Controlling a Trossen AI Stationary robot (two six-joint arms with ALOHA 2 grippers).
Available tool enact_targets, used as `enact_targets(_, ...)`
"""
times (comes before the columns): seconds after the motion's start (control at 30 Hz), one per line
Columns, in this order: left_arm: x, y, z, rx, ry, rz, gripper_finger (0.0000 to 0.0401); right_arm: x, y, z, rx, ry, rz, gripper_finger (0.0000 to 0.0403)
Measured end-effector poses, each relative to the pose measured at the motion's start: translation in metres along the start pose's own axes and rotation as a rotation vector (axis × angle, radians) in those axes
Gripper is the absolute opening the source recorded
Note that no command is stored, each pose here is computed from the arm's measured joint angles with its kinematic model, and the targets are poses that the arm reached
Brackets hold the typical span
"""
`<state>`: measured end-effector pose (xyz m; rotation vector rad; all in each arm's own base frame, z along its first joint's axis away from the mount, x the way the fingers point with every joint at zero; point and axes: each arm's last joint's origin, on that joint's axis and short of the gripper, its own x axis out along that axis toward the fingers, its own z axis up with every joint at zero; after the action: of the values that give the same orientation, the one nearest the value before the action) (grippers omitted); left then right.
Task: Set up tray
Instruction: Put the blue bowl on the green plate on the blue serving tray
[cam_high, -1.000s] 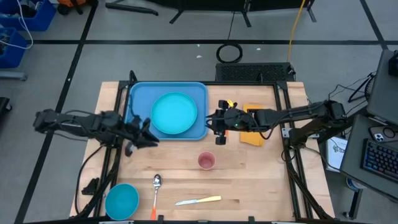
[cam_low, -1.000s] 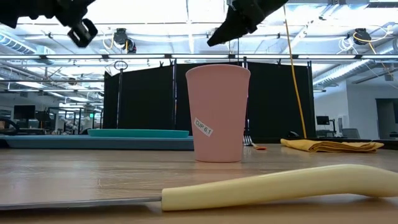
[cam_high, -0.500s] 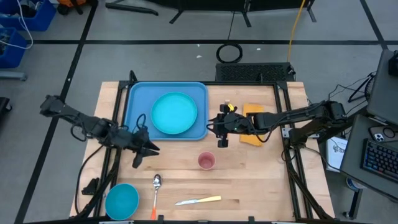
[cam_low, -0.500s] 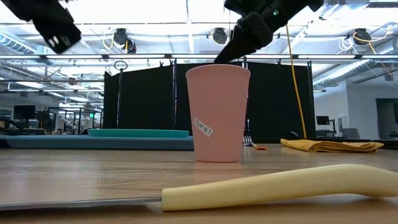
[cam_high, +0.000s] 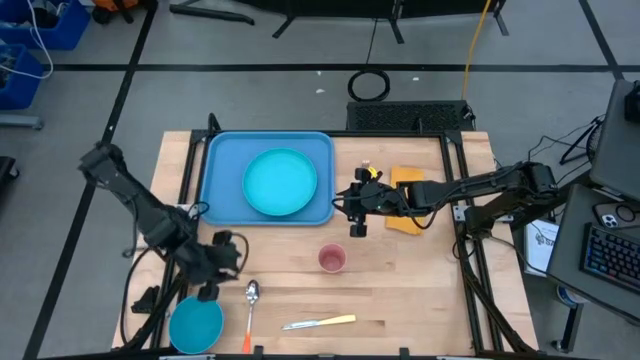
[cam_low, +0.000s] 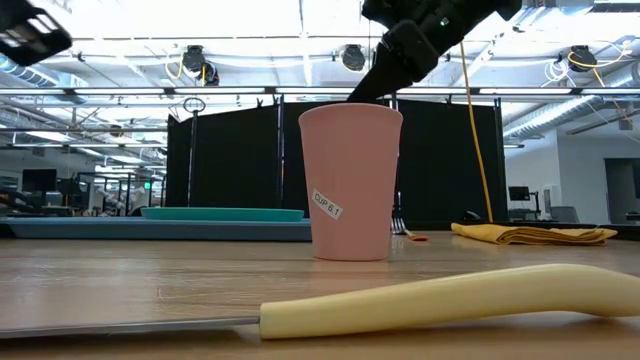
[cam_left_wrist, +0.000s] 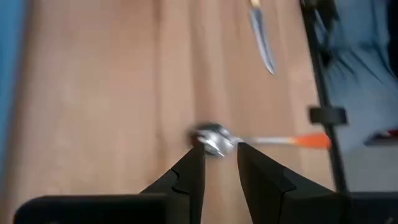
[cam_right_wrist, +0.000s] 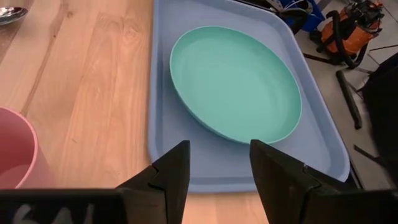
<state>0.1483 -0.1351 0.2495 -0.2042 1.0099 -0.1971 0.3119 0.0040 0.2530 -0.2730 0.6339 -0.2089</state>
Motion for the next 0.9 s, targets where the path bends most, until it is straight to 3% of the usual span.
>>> enact_targets(0.23, 0.015, -0.017, -0.014, -0.026, 0.132, -0.033, 0.0097, 0.000, 0.000, 0.000, 0.002, 0.000, 0.000, 0.0155)
enact_targets(0.4, 0.018, -0.025, -0.023, -0.153, 0.206, -0.050, 0.0097, 0.000, 0.000, 0.000, 0.002, 0.000, 0.000, 0.0155)
enact_targets(0.63, 0.017, -0.036, -0.034, -0.126, 0.262, -0.095, 0.0097, 0.001, 0.001, -0.002, 0.018, -0.015, -0.002, 0.0155)
enact_targets(0.9, 0.014, -0.039, -0.042, -0.107, 0.271, -0.069, 0.0097, 0.008, 0.005, -0.017, 0.018, -0.056, -0.011, 0.0155)
